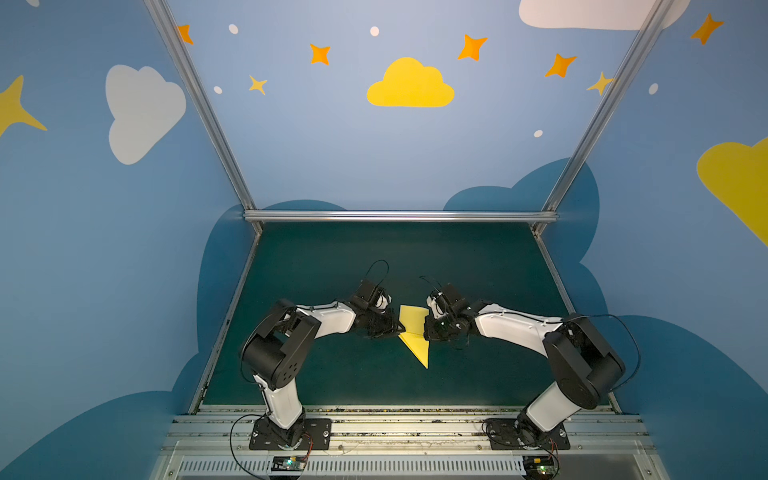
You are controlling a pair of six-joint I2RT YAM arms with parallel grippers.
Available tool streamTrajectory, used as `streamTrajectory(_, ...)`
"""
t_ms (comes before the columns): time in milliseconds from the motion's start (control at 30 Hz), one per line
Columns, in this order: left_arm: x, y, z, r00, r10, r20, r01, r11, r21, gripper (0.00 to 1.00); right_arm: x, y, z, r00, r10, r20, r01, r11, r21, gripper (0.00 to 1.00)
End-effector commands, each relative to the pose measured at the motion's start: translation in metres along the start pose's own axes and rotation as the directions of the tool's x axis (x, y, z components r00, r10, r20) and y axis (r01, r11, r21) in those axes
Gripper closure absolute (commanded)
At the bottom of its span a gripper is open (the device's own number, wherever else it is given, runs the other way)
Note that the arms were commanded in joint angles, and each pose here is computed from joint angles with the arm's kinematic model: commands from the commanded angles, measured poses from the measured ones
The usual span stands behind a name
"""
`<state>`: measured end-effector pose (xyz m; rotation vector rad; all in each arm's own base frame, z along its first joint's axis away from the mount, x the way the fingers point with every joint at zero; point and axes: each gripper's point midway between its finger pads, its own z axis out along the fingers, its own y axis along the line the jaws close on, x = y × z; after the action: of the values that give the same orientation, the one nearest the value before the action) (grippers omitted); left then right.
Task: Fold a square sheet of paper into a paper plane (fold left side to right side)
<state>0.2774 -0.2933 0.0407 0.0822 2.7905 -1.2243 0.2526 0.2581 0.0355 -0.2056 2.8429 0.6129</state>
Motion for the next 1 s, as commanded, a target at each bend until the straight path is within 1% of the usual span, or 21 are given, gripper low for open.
streamTrajectory(0,-0.001,-0.004,0.003,1.0,0.01,-0.01,-0.01,1.0,0.013,0.74,-0.004,-0.001,0.002,1.0,-0.002,0.004,0.002,1.0,0.004,1.0)
streamTrajectory(267,0.003,0.002,0.007,1.0,0.011,-0.026,-0.011,1.0,0.004,0.85,-0.008,0.001,-0.001,1.0,-0.004,0.013,0.004,1.0,-0.005,1.0)
streamTrajectory(433,0.003,0.002,0.006,1.0,0.014,-0.024,-0.014,1.0,0.002,0.96,-0.011,0.005,-0.011,0.999,-0.022,0.028,0.022,1.0,-0.02,1.0)
streamTrajectory(467,0.003,0.001,0.006,1.0,0.016,-0.025,-0.016,1.0,0.001,0.96,-0.012,0.007,-0.014,0.999,-0.026,0.033,0.027,0.999,-0.023,1.0)
streamTrajectory(533,0.005,0.001,0.005,1.0,0.015,-0.025,-0.015,1.0,-0.006,0.96,-0.012,0.007,-0.018,0.999,-0.034,0.037,0.034,0.999,-0.021,0.93)
streamTrajectory(600,0.007,0.0,0.003,1.0,0.014,-0.025,-0.015,1.0,-0.011,0.96,-0.011,0.01,-0.021,0.998,-0.043,0.036,0.044,0.999,-0.026,0.82)
streamTrajectory(700,0.011,0.002,-0.001,1.0,-0.004,-0.016,0.003,0.999,-0.034,0.96,-0.005,0.016,-0.026,0.997,-0.07,0.03,0.071,0.997,-0.03,0.74)
streamTrajectory(867,0.019,0.005,-0.013,0.998,-0.058,0.029,0.06,0.995,-0.074,0.96,0.013,0.034,-0.033,0.988,-0.15,0.026,0.15,0.989,-0.01,0.66)
streamTrajectory(967,0.023,0.008,-0.022,0.992,-0.101,0.07,0.108,0.989,-0.1,0.96,0.027,0.044,-0.031,0.978,-0.207,0.016,0.207,0.978,0.025,0.62)
